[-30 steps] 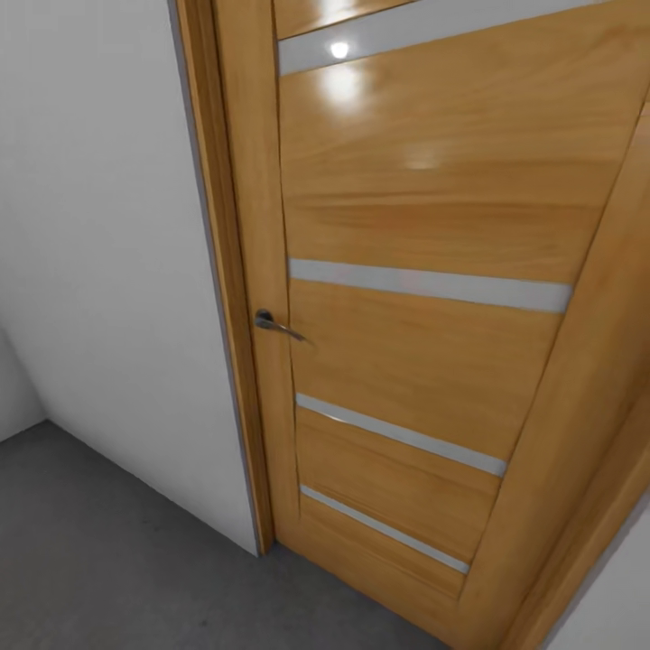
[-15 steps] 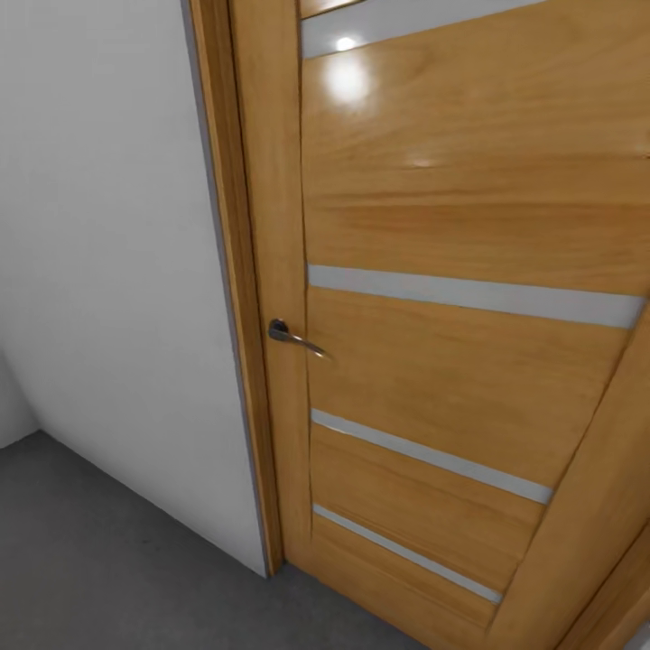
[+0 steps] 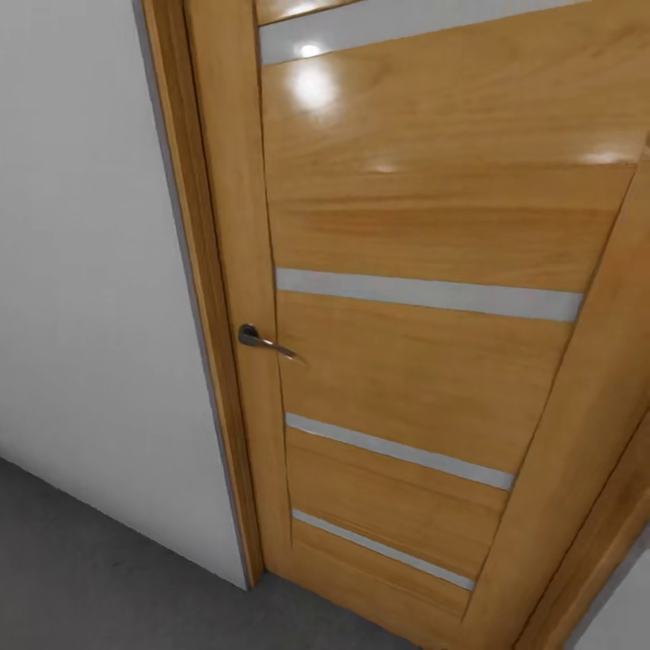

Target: Move the two storage containers from the living room to the garage. In the garage, place one container on the floor and stack the other container on top of it (either order is fine).

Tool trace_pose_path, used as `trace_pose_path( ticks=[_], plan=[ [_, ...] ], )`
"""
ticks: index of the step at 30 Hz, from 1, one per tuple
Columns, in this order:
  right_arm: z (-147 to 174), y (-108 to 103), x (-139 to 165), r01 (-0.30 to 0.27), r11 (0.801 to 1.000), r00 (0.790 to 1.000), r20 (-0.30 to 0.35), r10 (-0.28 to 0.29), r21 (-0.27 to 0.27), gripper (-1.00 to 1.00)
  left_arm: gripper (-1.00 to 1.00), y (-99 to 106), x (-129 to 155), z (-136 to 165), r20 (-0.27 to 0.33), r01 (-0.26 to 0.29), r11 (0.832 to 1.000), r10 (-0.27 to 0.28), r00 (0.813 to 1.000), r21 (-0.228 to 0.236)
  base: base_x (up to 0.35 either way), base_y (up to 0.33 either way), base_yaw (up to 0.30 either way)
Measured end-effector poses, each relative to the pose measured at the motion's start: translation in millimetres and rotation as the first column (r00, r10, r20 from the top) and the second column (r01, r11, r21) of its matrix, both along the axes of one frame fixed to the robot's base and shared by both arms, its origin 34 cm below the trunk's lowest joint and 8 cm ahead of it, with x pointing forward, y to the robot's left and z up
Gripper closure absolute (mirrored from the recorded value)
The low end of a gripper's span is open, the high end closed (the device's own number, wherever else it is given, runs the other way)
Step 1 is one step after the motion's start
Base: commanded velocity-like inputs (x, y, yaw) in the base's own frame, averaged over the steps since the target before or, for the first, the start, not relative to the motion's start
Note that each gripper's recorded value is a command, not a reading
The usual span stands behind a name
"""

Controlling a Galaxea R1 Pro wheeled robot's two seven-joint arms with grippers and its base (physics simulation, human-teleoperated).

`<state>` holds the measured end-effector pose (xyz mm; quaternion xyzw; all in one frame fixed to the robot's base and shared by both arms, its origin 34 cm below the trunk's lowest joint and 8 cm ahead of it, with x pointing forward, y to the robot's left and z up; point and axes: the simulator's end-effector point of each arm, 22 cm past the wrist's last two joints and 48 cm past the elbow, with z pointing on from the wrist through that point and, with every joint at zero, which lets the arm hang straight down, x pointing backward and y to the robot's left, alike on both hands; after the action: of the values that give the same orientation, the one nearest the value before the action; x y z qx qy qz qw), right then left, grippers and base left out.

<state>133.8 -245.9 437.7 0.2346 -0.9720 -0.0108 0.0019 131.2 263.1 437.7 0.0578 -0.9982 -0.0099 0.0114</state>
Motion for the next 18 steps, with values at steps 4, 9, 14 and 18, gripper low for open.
trace_pose_path(
  ticks=[4, 9, 14, 18],
  plan=[
    [0.0, 0.0, 1.2, 0.0, 1.0, 1.0, 0.003, 0.0, 0.0, -1.0, -1.0, 0.0, 1.2, 0.0, 0.003, 0.0, 1.0, 0.0, 1.0, 0.0, 0.0, 0.0, -0.207],
    [0.0, 0.0, 2.8, 0.0, 1.0, 1.0, 0.007, 0.0, 0.0, -1.0, -1.0, 0.0, 2.7, 0.0, 0.007, 0.0, 1.0, 0.0, 1.0, 0.0, 0.0, 0.0, -0.208],
    [0.0, 0.0, 4.2, 0.0, 1.0, 1.0, 0.011, 0.0, 0.0, -1.0, -1.0, 0.0, 4.1, -0.1, 0.011, 0.0, 1.0, 0.0, 1.0, 0.0, 0.0, 0.0, -0.182],
    [0.0, 0.0, 4.7, 0.0, 1.0, 1.0, 0.012, 0.0, 0.0, -1.0, -1.0, 0.0, 4.6, -0.1, 0.012, 0.0, 1.0, 0.0, 1.0, 0.0, 0.0, 0.02, -0.042]
  ],
)
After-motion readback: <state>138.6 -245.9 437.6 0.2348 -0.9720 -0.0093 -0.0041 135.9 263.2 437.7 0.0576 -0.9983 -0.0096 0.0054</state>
